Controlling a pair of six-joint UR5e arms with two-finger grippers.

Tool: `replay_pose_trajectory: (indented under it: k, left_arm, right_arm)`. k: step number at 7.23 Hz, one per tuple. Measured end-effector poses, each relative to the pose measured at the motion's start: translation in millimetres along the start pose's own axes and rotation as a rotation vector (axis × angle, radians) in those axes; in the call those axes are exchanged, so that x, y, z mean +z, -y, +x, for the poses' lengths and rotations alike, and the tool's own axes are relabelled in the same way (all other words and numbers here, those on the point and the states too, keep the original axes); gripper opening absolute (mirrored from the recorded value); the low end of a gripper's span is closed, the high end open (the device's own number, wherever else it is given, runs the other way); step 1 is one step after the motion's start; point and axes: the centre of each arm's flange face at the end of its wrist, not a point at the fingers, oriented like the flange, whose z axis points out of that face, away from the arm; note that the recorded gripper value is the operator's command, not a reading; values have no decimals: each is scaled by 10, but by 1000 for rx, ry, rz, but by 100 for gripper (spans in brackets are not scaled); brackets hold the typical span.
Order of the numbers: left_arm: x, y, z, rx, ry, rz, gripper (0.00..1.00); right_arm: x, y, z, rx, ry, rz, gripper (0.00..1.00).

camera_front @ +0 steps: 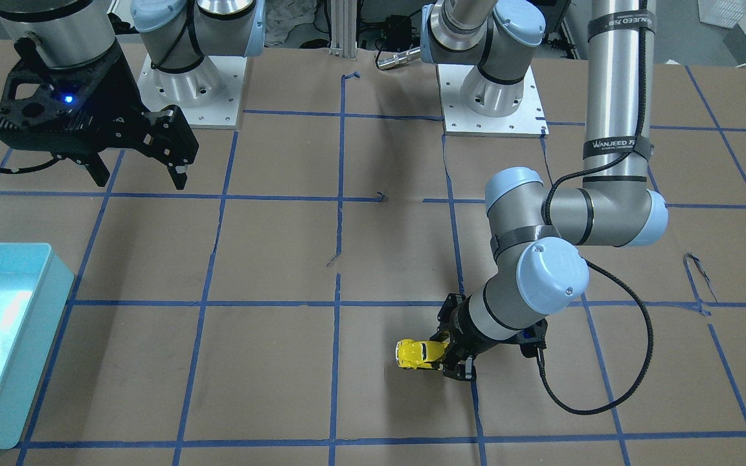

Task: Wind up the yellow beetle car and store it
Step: 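Carry the car with the left gripper toward the table center, then set the car down on the table and withdraw the left gripper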

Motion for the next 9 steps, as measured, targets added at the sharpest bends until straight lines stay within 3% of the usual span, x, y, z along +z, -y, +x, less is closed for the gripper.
replay_pose_trajectory:
  k: [6,9]
  left_arm:
    - [90,317,116,-24,9,61,0]
    - [43,535,175,17,5,109,0]
  right_arm:
    - [0,1,0,1,0,0,100]
    - [1,-1,0,1,0,-1,100]
